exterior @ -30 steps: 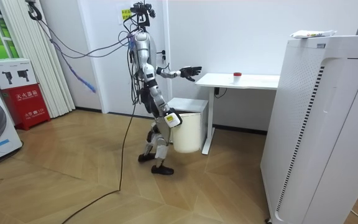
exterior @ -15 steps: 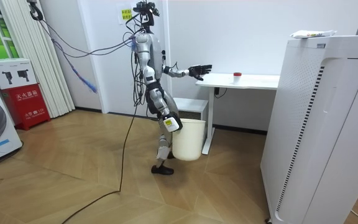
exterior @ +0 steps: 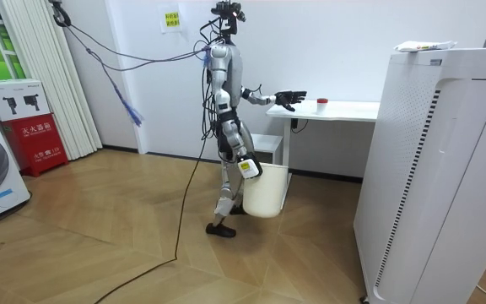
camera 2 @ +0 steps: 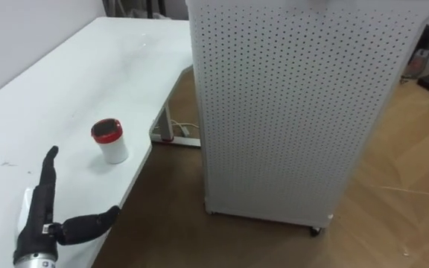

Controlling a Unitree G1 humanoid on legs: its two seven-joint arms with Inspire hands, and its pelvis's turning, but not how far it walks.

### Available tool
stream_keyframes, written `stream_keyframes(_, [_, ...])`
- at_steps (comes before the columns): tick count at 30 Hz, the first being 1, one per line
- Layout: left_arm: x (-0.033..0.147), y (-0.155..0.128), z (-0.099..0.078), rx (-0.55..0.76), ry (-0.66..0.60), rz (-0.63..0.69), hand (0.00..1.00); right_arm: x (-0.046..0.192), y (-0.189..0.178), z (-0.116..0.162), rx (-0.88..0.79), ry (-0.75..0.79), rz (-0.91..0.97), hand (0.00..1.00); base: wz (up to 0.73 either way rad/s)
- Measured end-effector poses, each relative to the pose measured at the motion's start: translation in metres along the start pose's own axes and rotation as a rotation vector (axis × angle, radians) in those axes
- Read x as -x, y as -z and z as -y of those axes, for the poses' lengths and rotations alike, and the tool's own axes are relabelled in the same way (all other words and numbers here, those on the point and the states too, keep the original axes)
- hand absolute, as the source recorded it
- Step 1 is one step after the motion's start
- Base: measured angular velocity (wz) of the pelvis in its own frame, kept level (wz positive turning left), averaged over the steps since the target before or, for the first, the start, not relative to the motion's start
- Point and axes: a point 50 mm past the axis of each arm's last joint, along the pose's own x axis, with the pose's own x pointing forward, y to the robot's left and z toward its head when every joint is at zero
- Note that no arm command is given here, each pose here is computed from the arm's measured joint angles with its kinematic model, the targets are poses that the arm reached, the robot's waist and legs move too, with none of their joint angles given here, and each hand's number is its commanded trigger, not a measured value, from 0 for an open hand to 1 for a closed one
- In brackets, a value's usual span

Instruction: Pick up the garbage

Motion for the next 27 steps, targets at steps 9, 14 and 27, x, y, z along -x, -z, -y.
stream_keyframes(9, [-0.001,0.001,-0.005,0.0,-0.044,-0.006,0.0,0.001,0.004,0.0,0.008,-0.004,-0.03,1.0,0.04])
stream_keyframes(14, [-0.001,0.002,-0.006,0.004,-0.046,-0.01,0.0,0.0,0.004,0.0,0.013,-0.008,-0.037,1.0,0.04])
stream_keyframes(27, [0.007,0.014,0.007,0.06,0.026,-0.105,0.0,-0.001,0.001,-0.003,0.085,-0.04,-0.059,1.0,0.07])
